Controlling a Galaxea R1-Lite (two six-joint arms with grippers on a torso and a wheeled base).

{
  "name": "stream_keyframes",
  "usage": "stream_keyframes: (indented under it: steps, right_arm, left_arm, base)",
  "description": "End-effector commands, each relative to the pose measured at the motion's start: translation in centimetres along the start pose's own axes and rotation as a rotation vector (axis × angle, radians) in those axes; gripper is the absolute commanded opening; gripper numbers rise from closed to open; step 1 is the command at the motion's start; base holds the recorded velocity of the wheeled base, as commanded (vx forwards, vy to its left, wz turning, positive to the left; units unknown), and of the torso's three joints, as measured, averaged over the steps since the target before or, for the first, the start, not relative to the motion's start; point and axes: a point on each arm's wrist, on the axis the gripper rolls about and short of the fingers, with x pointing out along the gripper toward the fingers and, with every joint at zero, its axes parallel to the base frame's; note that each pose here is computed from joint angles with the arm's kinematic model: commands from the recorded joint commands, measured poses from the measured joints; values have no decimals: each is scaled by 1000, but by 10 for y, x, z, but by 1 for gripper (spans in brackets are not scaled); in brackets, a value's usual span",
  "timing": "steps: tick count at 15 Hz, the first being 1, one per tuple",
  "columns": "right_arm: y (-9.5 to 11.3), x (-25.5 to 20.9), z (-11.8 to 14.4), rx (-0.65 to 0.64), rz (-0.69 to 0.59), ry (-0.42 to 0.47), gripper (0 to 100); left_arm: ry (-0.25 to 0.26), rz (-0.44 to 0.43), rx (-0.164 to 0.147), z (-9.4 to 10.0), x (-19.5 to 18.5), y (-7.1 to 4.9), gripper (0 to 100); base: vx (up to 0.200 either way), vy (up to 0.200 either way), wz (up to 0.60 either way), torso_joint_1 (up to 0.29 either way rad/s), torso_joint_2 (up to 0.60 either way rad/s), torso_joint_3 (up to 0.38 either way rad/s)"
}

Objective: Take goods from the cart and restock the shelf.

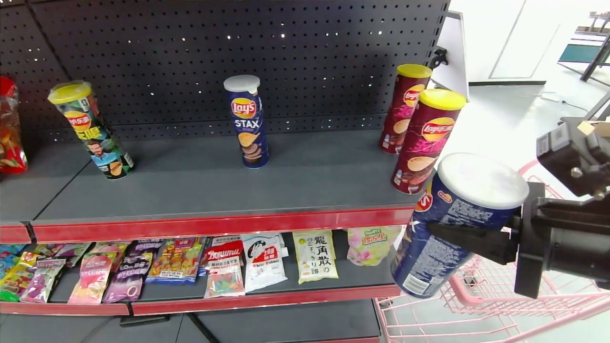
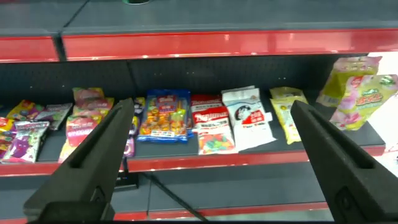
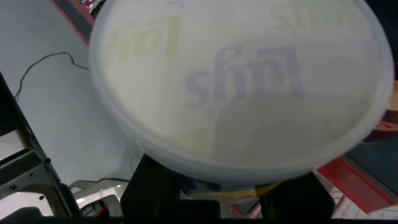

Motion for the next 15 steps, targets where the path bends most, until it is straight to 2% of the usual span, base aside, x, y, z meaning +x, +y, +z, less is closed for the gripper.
stream_keyframes:
  steps: [1,5,8,12,15]
  right_arm:
    - [-1,3,1,-1,0,-14,0]
    - [1,4,1,-3,87,-31,0]
    - [3,3,1,-5,91,-34,0]
    - [2,3,2,-5,90,-37,0]
    - [3,3,1,-4,91,-36,0]
  left_arm:
    - [1,2,-1,0,0,0,100]
    - [1,2,-1,0,0,0,100]
    - [1,2,-1,0,0,0,100]
    - [1,2,1,0,0,0,100]
    - [1,2,1,0,0,0,100]
  base:
    - [0,200,0,2,-2,2]
    - [0,200,0,2,0,5]
    - [0,200,0,1,1,-2]
    - [0,0,0,0,0,0]
    - [200,0,0,-1,-1,4]
